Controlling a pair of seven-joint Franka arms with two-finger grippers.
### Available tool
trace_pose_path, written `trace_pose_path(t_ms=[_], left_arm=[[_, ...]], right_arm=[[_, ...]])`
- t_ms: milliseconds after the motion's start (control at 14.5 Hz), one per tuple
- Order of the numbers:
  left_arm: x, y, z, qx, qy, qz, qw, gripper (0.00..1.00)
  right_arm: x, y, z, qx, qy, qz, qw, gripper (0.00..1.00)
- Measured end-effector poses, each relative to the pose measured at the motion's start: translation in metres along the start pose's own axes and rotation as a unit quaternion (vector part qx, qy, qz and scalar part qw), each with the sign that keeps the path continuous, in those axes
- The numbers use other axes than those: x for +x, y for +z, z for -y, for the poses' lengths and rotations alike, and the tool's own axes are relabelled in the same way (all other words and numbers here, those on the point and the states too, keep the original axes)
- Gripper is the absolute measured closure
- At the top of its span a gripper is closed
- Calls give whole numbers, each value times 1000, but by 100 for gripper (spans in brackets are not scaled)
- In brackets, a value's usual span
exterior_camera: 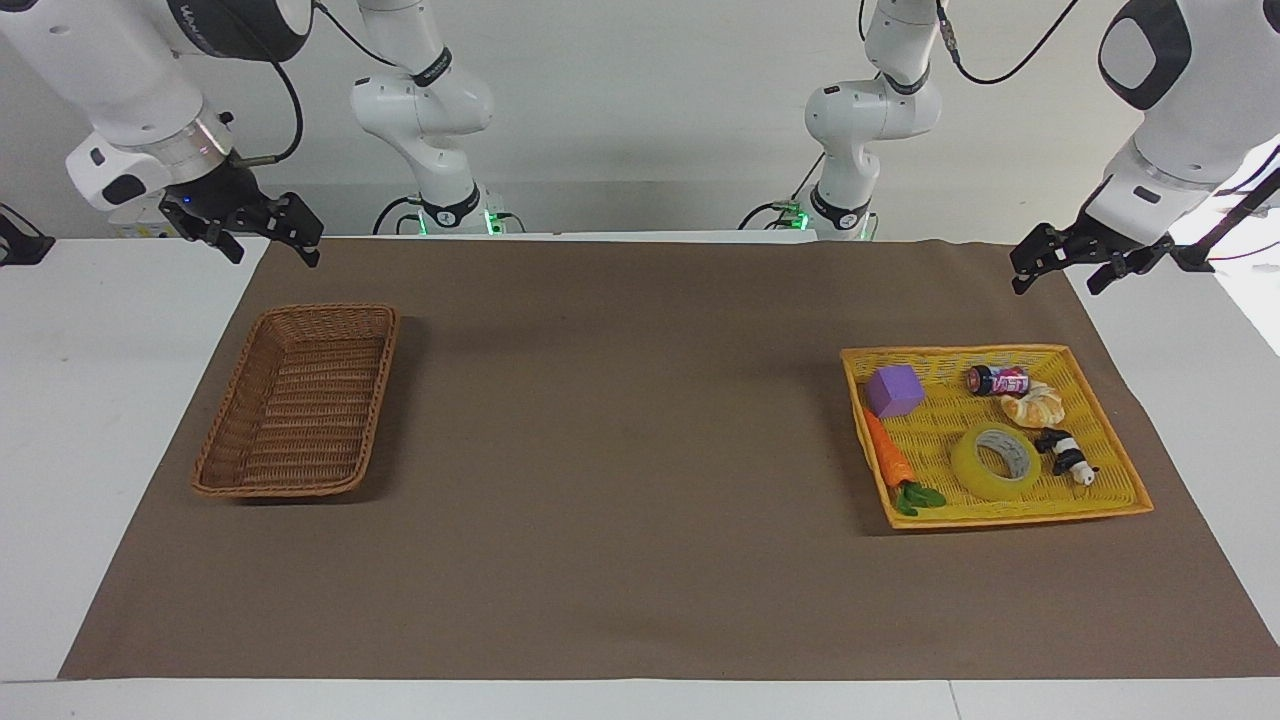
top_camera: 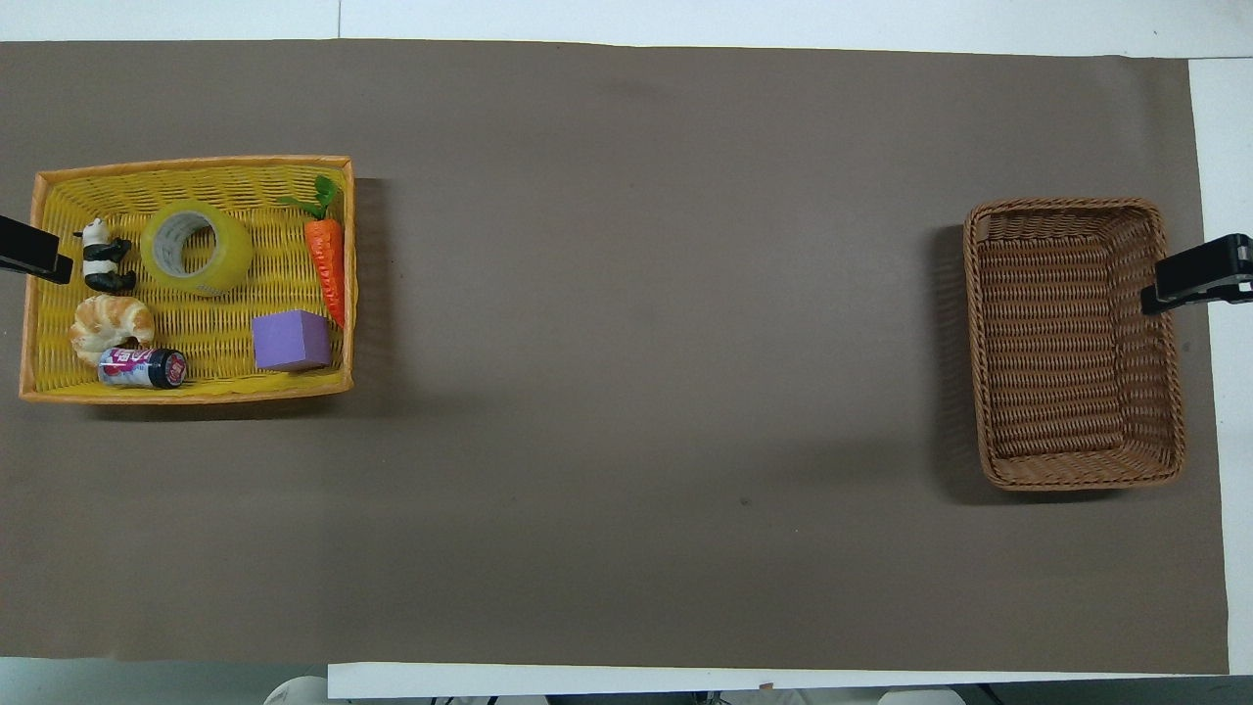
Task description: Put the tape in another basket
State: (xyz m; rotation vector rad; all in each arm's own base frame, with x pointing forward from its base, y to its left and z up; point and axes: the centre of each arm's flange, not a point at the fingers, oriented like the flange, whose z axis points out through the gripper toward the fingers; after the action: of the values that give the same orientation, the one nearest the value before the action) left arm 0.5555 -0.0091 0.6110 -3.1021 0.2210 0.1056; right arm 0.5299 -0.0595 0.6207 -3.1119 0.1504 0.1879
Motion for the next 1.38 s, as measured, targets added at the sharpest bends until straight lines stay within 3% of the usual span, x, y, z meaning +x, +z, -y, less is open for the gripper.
trace_pose_path(t_ms=[483, 759, 1172, 1241, 1310, 1379], left_arm=[[-2, 1, 9, 3, -9, 2, 1000, 0], [-1, 28, 51, 1, -46, -1, 999, 0], [57, 154, 78, 5, -58, -40, 997, 0], [64, 176, 84, 5, -61, -45, 997, 3], [69, 195, 86, 5, -62, -45, 997, 13], [74, 209, 86, 4, -61, -45, 997, 13]], right_arm=[[0, 0, 0, 0, 0, 0, 1000, 0], [0, 0, 0, 0, 0, 0, 1000, 0], [0, 0, 0, 0, 0, 0, 1000, 0], [0, 0, 0, 0, 0, 0, 1000, 0], [0, 0, 0, 0, 0, 0, 1000, 0], [0, 0, 0, 0, 0, 0, 1000, 0]])
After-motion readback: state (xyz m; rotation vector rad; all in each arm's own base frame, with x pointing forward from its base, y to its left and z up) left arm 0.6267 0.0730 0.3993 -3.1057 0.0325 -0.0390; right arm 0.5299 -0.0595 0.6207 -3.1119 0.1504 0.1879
